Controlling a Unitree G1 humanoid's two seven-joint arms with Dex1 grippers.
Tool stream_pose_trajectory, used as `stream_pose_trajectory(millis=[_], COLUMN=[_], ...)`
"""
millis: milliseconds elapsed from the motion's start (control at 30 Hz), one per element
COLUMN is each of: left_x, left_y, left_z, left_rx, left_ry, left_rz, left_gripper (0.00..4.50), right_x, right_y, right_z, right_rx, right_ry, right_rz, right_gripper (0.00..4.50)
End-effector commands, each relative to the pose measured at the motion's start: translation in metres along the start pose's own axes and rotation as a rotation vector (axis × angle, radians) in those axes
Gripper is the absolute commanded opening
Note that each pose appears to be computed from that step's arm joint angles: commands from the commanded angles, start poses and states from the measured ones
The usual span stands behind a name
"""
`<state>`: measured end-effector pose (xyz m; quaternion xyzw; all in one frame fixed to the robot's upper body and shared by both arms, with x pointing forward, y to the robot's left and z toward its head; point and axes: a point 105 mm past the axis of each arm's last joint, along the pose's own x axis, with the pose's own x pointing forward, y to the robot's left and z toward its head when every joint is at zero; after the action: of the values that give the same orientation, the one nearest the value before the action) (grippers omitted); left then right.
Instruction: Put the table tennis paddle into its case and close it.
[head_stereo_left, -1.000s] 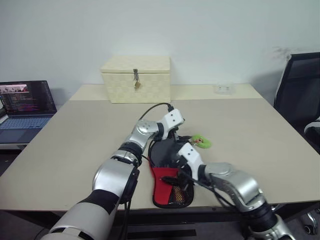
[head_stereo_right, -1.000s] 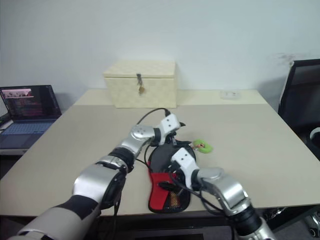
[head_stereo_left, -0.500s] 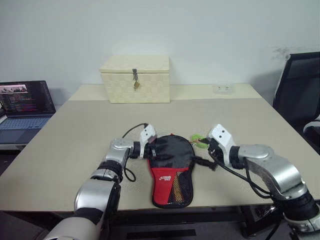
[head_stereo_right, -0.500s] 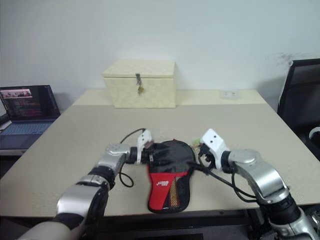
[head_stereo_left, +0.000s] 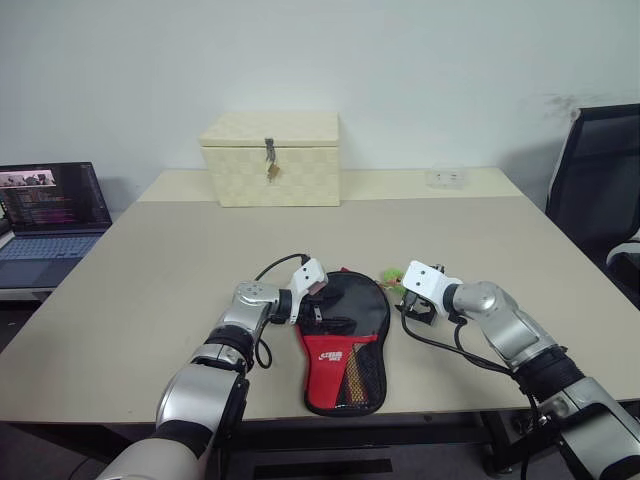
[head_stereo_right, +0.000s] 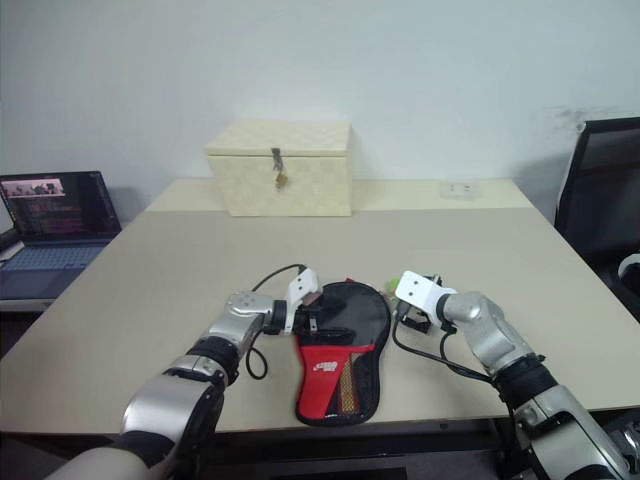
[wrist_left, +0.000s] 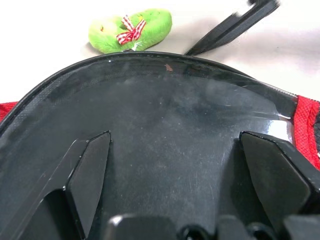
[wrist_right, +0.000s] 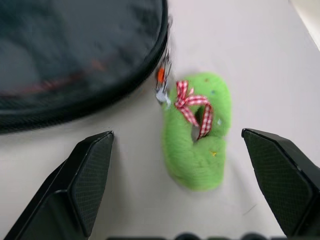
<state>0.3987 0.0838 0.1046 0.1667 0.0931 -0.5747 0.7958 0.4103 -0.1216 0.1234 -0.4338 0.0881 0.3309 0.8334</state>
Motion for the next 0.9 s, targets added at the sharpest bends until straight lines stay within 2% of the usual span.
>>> stream_pose_trajectory(millis=[33, 100, 233, 600, 767, 900], left_x=[0.003, 0.004, 0.005, 0.014, 0.020, 0.024], left_y=[-0.002, -0.002, -0.003, -0.011, -0.017, -0.018], left_z=[0.002, 0.002, 0.001, -0.006, -0.012, -0.013], left_rx=[0.015, 0.016, 0.017, 0.006, -0.003, -0.011], left_ry=[0.012, 0.012, 0.016, 0.036, 0.058, 0.063], left_rz=[-0.017, -0.017, -0.021, -0.049, -0.062, -0.055], left_gripper=[4.47, 4.47, 4.50, 4.50, 4.50, 4.50], right_x=[0.009, 0.015, 0.019, 0.014, 0.000, -0.026], right_y=[-0.008, -0.006, -0.005, -0.011, -0.017, -0.013], right_z=[0.001, -0.003, -0.009, -0.020, -0.026, -0.032], right_rx=[0.024, 0.056, 0.067, 0.063, 0.002, -0.053], right_ry=[0.004, 0.021, 0.053, 0.099, 0.121, 0.132], right_rz=[-0.039, -0.036, -0.024, -0.001, 0.010, 0.065], right_gripper=[4.50, 4.50, 3.61, 0.01, 0.01, 0.01])
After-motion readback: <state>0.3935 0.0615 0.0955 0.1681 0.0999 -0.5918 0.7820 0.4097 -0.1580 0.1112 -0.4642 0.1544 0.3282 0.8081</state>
